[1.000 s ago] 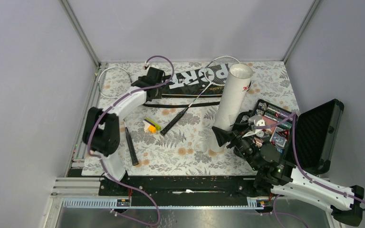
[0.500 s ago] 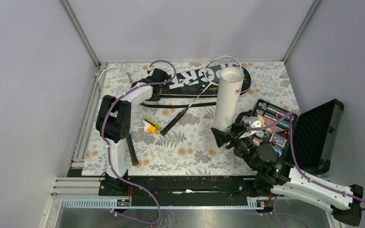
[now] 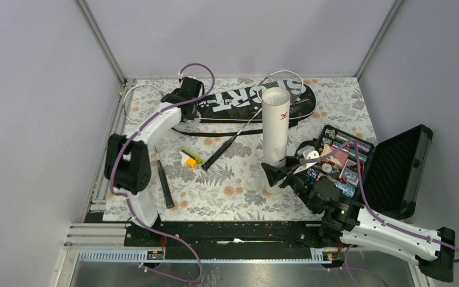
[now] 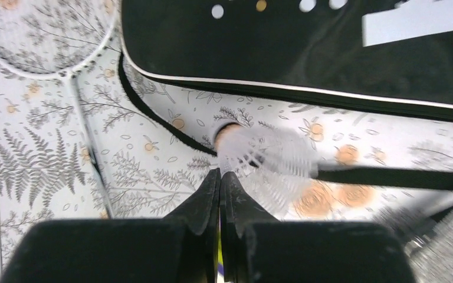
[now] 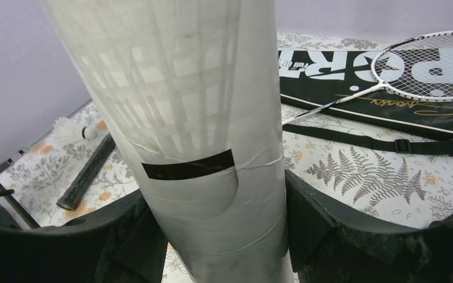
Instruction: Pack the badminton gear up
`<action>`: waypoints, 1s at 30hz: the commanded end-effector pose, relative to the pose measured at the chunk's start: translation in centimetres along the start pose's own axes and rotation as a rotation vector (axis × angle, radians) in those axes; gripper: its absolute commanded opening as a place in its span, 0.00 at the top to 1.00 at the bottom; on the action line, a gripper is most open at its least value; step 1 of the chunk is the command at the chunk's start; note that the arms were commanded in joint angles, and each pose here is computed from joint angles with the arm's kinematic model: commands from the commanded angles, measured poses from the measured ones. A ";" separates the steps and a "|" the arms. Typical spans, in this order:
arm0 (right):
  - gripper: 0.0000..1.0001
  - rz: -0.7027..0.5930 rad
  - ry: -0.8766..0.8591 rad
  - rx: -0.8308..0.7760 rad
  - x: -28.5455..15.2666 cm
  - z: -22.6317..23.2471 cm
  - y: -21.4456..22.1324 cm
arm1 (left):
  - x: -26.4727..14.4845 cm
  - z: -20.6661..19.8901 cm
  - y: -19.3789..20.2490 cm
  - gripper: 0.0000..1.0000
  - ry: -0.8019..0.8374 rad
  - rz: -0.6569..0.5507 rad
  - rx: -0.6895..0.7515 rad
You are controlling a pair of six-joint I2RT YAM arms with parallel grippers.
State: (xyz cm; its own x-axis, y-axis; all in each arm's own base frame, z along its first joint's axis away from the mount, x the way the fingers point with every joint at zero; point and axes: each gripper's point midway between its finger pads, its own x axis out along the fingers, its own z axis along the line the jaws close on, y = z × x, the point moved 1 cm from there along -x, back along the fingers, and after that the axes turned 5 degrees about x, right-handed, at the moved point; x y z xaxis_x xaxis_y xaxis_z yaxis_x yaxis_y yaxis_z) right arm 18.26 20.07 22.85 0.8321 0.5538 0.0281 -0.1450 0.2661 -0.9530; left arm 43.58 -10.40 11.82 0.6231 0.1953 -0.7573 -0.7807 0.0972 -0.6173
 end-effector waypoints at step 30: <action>0.33 -0.119 -0.179 -0.515 3.2 1.5 3.6 | -44.0 1.5 -0.5 1.00 1.172 -0.548 -0.201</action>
State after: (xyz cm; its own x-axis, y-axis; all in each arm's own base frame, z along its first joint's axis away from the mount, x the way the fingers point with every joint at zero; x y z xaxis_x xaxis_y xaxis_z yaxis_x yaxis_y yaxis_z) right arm 18.80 23.93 16.04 0.6987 0.7147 -0.0306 0.1489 -0.1872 -0.9710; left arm 18.96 -14.98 43.59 0.7553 -0.6395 -0.1433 -0.3877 -0.2597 -0.8845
